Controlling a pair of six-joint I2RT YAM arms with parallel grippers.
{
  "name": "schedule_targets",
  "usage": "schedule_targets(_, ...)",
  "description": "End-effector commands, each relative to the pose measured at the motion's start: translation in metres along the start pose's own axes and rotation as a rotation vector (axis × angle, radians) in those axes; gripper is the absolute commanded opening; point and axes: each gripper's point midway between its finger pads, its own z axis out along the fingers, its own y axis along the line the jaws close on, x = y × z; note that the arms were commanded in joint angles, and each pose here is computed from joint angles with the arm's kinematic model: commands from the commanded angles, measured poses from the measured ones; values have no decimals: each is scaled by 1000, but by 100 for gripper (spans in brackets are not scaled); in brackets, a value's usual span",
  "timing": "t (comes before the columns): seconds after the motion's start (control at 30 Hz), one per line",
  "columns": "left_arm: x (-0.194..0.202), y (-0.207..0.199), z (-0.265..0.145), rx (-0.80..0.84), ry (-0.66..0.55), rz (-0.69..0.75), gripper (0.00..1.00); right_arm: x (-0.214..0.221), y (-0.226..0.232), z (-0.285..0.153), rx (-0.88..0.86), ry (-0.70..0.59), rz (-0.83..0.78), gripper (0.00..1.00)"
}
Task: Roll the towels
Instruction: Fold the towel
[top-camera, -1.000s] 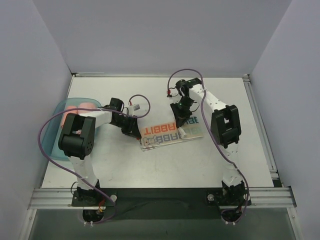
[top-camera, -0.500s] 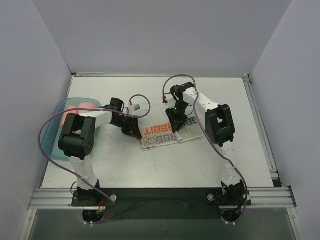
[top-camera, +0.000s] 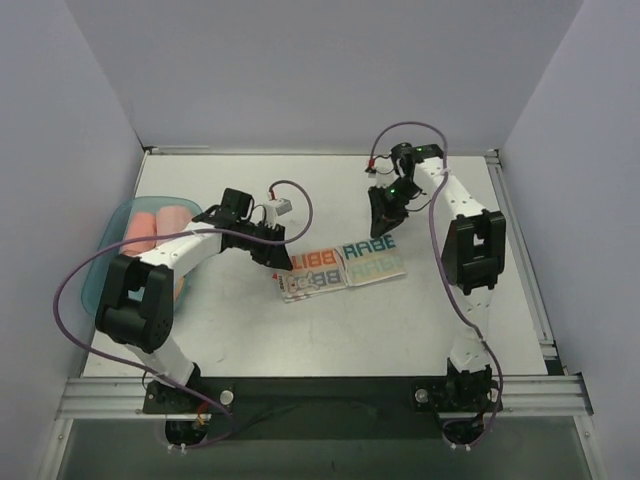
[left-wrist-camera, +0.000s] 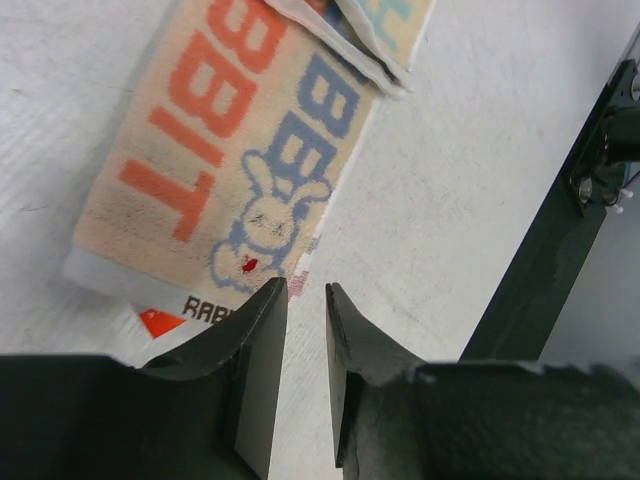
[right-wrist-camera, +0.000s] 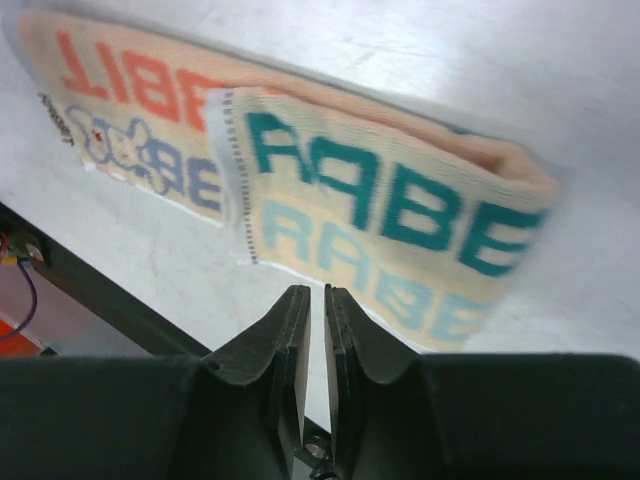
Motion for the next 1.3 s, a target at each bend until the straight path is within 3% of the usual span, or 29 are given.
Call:
schedule_targets(0.0, 5, -1, 19, -10, 46, 32, 33, 11, -22, -9, -2, 26, 35, 13)
schedule_targets(0.27, 35, 25, 54, -65, 173, -29, 29, 34, -54, 39, -13, 141, 105, 8)
schedule_targets(0.4, 40, 47, 61, -115, 223, -11, 28, 72, -50, 58, -52, 224, 179, 7)
schedule_targets(0.53, -3, 89, 62, -169, 175, 53, 27, 102, -19, 50, -90, 226, 184, 9)
schedule_targets(0.6, -26, 103, 51, -159, 137, 41, 29, 108, 21, 40, -231, 207, 146, 16)
schedule_targets(0.73, -81, 76, 26, -30, 19, 77, 48, 103, 66, 0, -287, 88, -7, 30)
schedule_targets(0.83, -88, 49, 9, -3, -15, 140, 54, 87, 48, -14, -225, 19, -16, 32)
schedule_targets(1.03, -39, 38, 19, -40, 81, 76, 49, 84, -11, 2, -92, 61, 49, 31)
schedule_targets(1.27, -8, 51, 49, -64, 142, -31, 42, 108, -38, 26, -25, 166, 50, 29)
